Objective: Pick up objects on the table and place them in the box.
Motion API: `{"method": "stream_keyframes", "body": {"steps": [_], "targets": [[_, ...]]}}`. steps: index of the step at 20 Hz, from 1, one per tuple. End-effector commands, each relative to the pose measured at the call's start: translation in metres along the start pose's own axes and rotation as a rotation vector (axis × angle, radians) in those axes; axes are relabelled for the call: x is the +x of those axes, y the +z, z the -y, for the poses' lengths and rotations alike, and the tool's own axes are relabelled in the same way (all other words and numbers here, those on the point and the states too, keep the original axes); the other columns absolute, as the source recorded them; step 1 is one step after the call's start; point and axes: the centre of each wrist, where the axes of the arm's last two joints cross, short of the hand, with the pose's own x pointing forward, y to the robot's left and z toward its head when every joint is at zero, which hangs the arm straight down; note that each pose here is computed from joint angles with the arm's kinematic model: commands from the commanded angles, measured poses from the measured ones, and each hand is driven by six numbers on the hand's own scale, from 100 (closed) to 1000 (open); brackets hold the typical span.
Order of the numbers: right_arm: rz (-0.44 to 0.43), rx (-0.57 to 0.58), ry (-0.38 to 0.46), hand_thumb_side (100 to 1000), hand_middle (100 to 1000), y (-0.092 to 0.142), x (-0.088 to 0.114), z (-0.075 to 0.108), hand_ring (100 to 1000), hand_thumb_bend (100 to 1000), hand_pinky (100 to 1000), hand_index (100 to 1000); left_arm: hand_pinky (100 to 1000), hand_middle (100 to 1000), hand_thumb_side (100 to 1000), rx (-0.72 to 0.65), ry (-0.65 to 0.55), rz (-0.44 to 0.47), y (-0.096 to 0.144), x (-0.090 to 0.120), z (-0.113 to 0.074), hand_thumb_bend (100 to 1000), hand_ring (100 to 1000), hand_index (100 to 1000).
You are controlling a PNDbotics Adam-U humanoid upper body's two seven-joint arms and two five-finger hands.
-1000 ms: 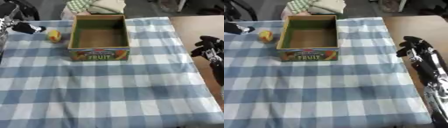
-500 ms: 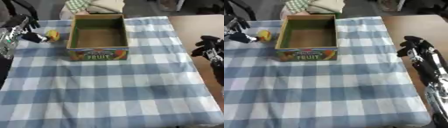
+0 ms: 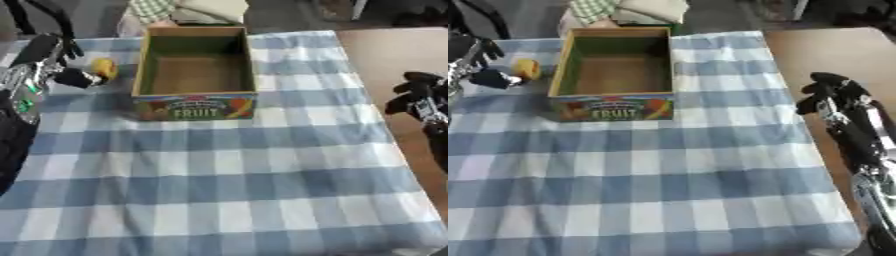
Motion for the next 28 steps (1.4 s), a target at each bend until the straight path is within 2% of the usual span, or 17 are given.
{"method": "stream_keyframes", "body": {"steps": [1,14,22,26,28], "targets": [[0.024,0.011,0.019,461,603,-0.005,0.007,0.004,567,100,574,779,635,601,332,0.053,-0.012,-0.016,-0.003,0.0,-0.015,653,582,691],[0.025,0.018,0.019,464,602,-0.006,0.007,0.003,566,100,574,779,625,582,298,0.099,-0.03,-0.06,-0.003,0.002,-0.003,621,563,674],[0.021,0.018,0.019,465,602,-0.005,0.006,0.002,566,100,574,778,588,523,230,0.098,-0.048,-0.08,-0.002,0.0,0.003,538,517,632],[0.02,0.019,0.018,466,602,-0.005,0.006,0.002,566,100,574,778,562,486,175,0.106,-0.064,-0.09,-0.002,0.0,0.005,505,484,577],[0.019,0.018,0.018,467,602,-0.005,0.006,0.002,566,100,574,778,538,447,122,0.117,-0.073,-0.095,-0.002,0.0,0.006,447,451,529]]}}
